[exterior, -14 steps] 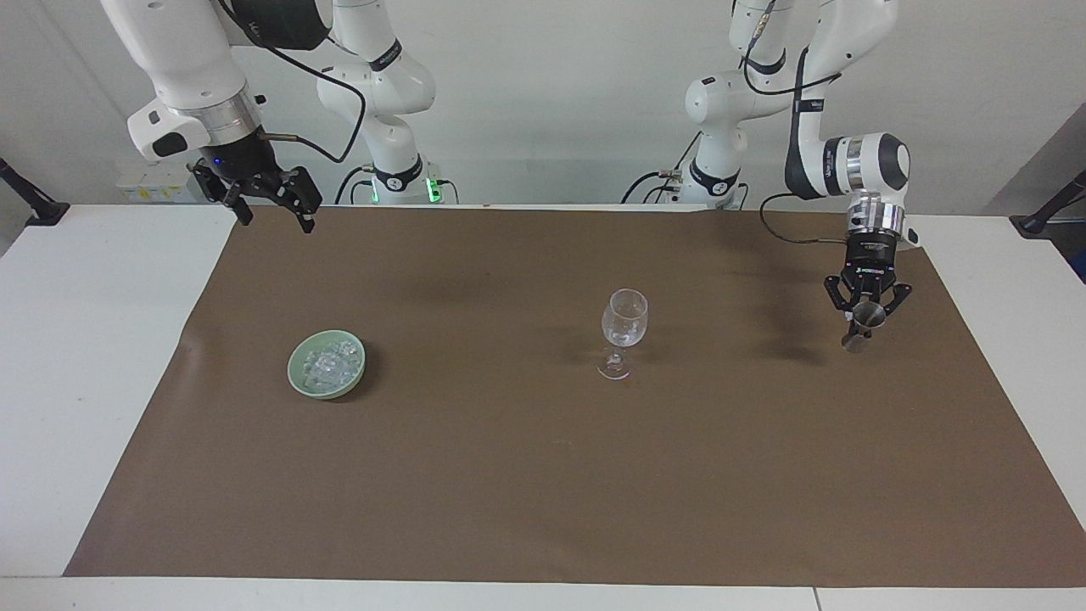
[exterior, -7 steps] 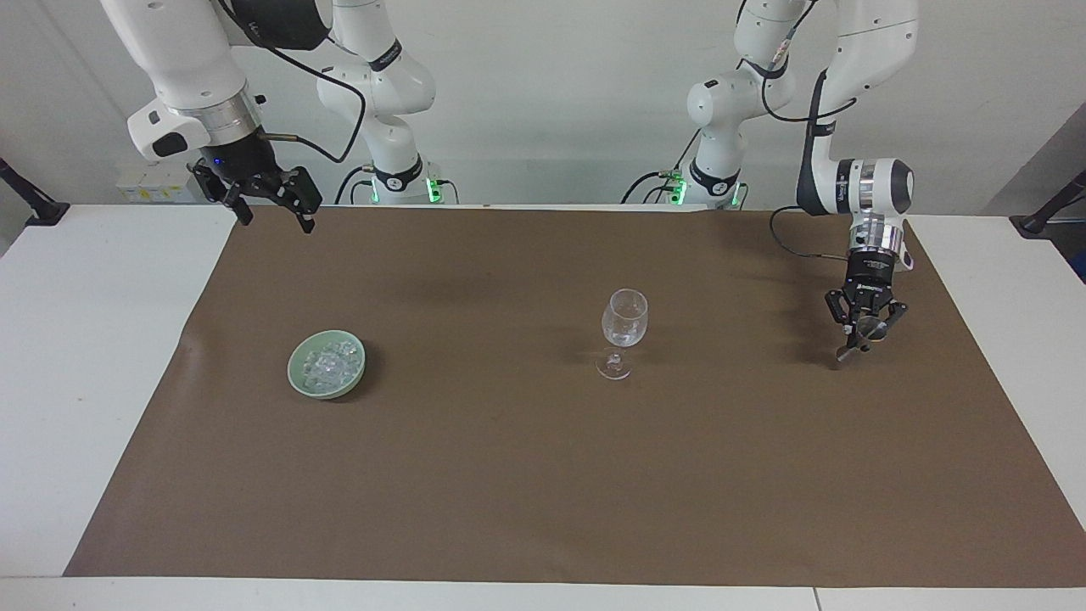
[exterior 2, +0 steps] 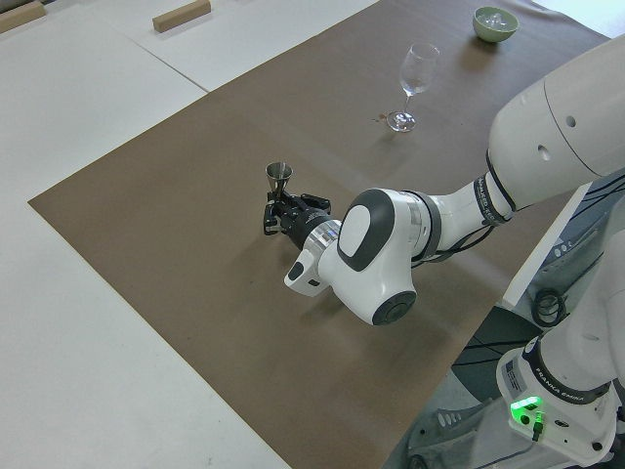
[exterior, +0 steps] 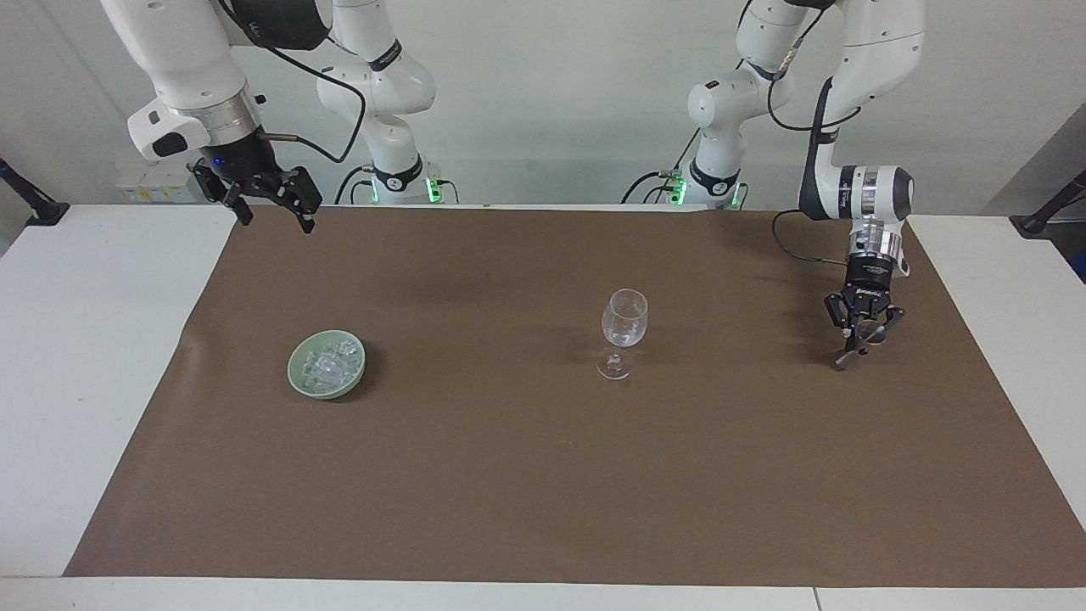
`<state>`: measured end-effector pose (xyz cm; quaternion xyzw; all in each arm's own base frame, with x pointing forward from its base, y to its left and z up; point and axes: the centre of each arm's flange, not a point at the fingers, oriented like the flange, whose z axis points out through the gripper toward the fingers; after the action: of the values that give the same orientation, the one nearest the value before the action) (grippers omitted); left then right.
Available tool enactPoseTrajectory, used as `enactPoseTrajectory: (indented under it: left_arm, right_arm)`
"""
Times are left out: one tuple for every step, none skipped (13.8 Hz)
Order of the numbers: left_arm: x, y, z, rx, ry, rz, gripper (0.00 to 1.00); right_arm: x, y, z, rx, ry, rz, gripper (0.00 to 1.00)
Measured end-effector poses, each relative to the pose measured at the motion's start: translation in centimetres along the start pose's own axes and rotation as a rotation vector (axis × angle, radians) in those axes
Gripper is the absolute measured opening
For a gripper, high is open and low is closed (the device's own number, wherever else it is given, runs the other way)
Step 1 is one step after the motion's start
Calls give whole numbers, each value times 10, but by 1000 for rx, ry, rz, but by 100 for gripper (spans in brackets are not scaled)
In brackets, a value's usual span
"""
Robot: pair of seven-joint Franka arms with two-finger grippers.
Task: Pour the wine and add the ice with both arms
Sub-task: 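Lower the jigger onto the table near its starting spot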
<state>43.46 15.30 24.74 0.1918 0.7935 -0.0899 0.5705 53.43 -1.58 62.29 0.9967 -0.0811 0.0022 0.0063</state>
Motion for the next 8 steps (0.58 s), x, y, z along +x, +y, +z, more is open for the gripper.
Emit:
enactPoseTrajectory:
  left_arm:
    - [3,-1,1,5,-2,-6,21]
    - [6,-2,2,9,-2,-10,21]
    - [8,-2,3,11,-3,-14,21]
    - [10,-1,3,12,-6,-20,21]
    - [14,0,2,10,-8,-29,21]
    - [16,1,2,10,-10,-43,21]
    - [17,2,2,9,-14,-53,21]
    - [17,2,2,9,-15,-58,21]
  right_arm:
    - [0,0,0,0,0,0,100]
    - [0,0,0,0,0,0,100]
    - [0,0,0,0,0,0,100]
    - [0,0,0,0,0,0,100]
    - [0,0,0,0,0,0,100]
    - [0,0,0,0,-2,1,100]
    - [0,1,0,0,-3,1,100]
    - [0,1,0,0,-3,2,100]
